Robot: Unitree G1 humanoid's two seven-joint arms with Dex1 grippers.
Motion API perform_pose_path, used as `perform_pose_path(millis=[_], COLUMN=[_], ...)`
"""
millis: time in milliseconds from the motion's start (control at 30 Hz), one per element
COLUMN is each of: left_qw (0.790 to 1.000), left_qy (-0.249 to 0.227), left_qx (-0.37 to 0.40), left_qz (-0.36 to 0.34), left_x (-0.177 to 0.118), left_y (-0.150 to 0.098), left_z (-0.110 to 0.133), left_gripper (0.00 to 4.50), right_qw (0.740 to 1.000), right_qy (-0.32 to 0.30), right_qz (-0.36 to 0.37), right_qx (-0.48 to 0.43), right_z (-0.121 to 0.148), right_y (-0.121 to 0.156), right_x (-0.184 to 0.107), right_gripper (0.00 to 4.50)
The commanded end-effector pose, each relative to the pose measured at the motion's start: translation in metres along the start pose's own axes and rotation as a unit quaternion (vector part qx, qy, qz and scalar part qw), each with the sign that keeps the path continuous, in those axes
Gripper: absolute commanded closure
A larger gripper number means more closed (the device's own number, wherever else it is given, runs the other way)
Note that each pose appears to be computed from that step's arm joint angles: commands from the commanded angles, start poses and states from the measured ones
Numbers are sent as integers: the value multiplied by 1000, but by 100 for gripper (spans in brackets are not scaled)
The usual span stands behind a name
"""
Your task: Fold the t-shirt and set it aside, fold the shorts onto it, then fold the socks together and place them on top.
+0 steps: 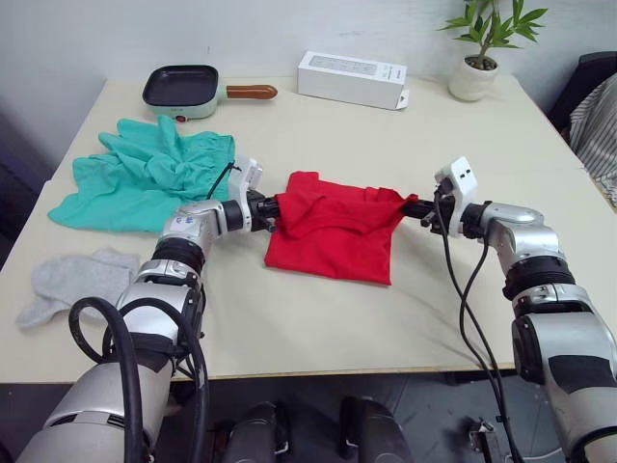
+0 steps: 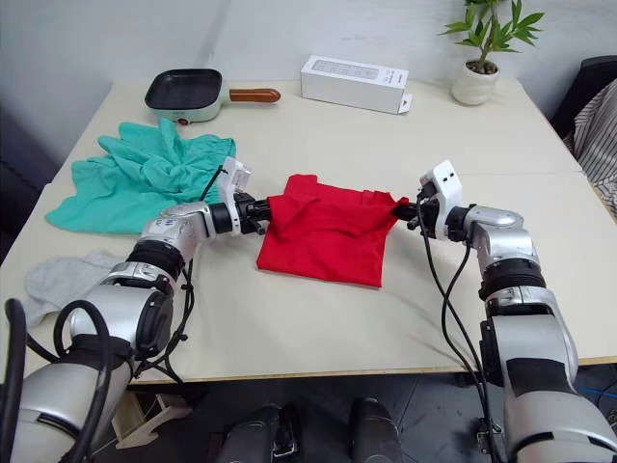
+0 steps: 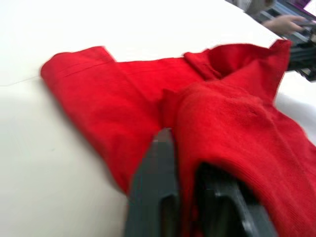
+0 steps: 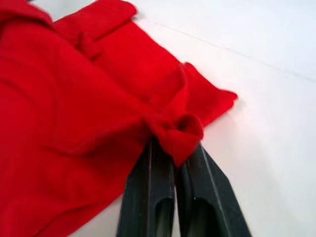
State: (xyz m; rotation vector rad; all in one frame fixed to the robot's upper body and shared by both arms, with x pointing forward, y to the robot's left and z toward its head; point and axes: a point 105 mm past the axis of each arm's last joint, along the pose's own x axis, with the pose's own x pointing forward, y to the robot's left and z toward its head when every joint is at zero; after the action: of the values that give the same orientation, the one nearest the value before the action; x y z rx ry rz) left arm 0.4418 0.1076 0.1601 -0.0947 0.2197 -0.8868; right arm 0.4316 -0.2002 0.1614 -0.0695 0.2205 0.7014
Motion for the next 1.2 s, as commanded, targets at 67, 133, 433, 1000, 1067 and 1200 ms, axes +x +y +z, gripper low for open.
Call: perform_pose_path(millis=[67, 133, 433, 1000, 1067, 1200], left_qw=[993, 986, 962, 907, 885, 868], left_qy=[-32, -42, -52, -20, 0, 27], left_qx=[71, 107, 254, 411, 445, 469], left_qz=[94, 123, 85, -90, -136, -159], left_x=[-7, -10, -22, -83, -87, -71], left_y=[21, 26, 15, -29, -41, -48], left_z=[23, 27, 28, 5, -11, -30], left_gripper=[225, 158, 98, 2, 2, 2], right_qw=[994, 987, 980, 948, 939, 933], right_qy=[-66, -84, -154, -75, -50, -42], right_qz=[-86, -135, -120, 178, 192, 150], right_qx=[14, 16, -51, -251, -282, -325], right_z=[25, 24, 24, -26, -39, -47], right_y=[-23, -35, -19, 140, 146, 134], right_x=[-10, -19, -62, -75, -68, -48], right_gripper=[276, 206, 7, 0, 0, 0])
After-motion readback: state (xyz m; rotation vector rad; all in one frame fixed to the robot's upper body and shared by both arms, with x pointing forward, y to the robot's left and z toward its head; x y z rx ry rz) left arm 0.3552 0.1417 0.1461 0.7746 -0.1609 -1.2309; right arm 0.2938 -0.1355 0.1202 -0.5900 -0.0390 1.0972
